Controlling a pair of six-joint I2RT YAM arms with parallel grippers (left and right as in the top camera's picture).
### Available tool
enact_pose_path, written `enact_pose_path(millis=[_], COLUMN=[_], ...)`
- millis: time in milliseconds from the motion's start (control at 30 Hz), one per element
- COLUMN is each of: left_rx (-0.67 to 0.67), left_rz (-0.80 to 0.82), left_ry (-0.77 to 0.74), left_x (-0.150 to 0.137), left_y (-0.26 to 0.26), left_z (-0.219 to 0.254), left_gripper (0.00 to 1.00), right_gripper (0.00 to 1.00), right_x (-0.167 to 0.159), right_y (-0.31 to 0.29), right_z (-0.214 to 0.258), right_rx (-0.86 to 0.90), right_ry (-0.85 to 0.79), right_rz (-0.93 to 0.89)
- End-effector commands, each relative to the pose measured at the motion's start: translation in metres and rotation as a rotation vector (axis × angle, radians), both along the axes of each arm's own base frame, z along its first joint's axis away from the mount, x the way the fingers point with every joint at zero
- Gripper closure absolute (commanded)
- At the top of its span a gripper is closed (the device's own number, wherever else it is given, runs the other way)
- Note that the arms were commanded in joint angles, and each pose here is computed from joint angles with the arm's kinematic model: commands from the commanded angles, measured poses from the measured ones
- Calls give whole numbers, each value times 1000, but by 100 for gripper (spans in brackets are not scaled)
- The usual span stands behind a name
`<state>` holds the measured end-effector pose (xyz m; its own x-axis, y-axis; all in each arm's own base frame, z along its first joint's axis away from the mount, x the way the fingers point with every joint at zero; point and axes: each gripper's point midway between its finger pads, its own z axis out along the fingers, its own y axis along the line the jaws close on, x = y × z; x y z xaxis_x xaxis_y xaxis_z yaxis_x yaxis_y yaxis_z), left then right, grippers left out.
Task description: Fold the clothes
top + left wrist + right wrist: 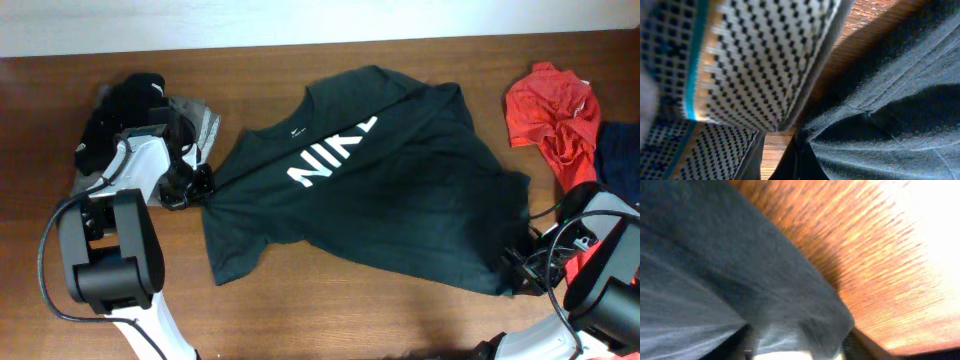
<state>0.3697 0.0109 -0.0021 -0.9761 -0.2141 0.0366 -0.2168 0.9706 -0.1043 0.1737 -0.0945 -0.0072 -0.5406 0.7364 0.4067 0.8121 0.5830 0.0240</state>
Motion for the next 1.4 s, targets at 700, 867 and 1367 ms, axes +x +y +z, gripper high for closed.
enact_pose_path(millis=[700, 867, 1367], left_rx=[-13, -13, -12], left_rz=[-27, -27, -27], left_ry=[13, 11, 10], left_x=[-4, -4, -4], left_y=[-3, -3, -3], left_z=[-6, -6, -6], left_gripper=[100, 100, 100], right_gripper=[14, 20, 92], right_x=[-28, -25, -22], right_y=[-23, -20, -7], right_z=[-16, -9, -4], right_rx=[-21, 93, 152], right_ry=[-7, -102, -172], right_rz=[-225, -286, -245])
